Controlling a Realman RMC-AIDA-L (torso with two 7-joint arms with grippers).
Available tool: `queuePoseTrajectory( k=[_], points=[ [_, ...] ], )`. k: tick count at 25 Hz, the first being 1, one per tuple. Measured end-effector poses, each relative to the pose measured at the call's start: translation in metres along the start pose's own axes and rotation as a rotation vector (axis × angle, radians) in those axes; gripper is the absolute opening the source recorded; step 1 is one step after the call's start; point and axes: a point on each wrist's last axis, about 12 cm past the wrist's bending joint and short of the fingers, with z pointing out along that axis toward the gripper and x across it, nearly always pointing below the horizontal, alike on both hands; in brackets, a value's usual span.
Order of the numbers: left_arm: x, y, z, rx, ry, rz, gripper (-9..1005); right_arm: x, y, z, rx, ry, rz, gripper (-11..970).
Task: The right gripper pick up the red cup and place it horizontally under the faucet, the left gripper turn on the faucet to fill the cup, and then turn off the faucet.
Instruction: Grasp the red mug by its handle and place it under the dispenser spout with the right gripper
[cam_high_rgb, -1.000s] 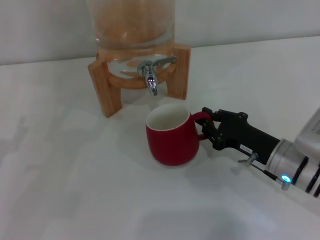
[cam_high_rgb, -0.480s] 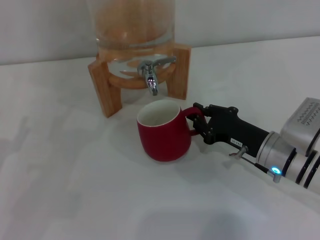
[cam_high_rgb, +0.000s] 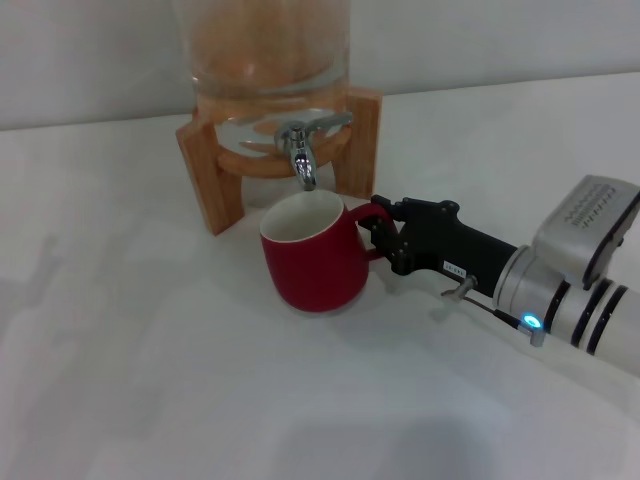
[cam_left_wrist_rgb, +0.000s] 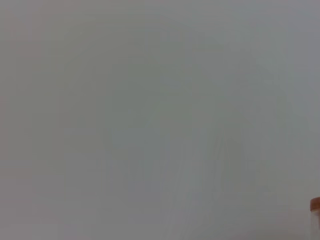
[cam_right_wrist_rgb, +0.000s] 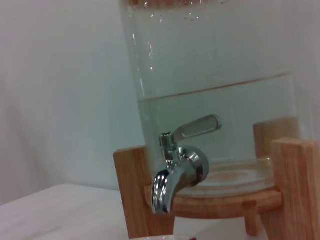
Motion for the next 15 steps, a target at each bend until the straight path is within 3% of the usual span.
queuePoseTrajectory(
  k=[15],
  points=[
    [0.0, -0.001, 0.001, 0.004, -0.004, 0.0, 876, -0.008, -0.005, 0.012, 0.016, 0.005, -0.011, 173]
  ],
)
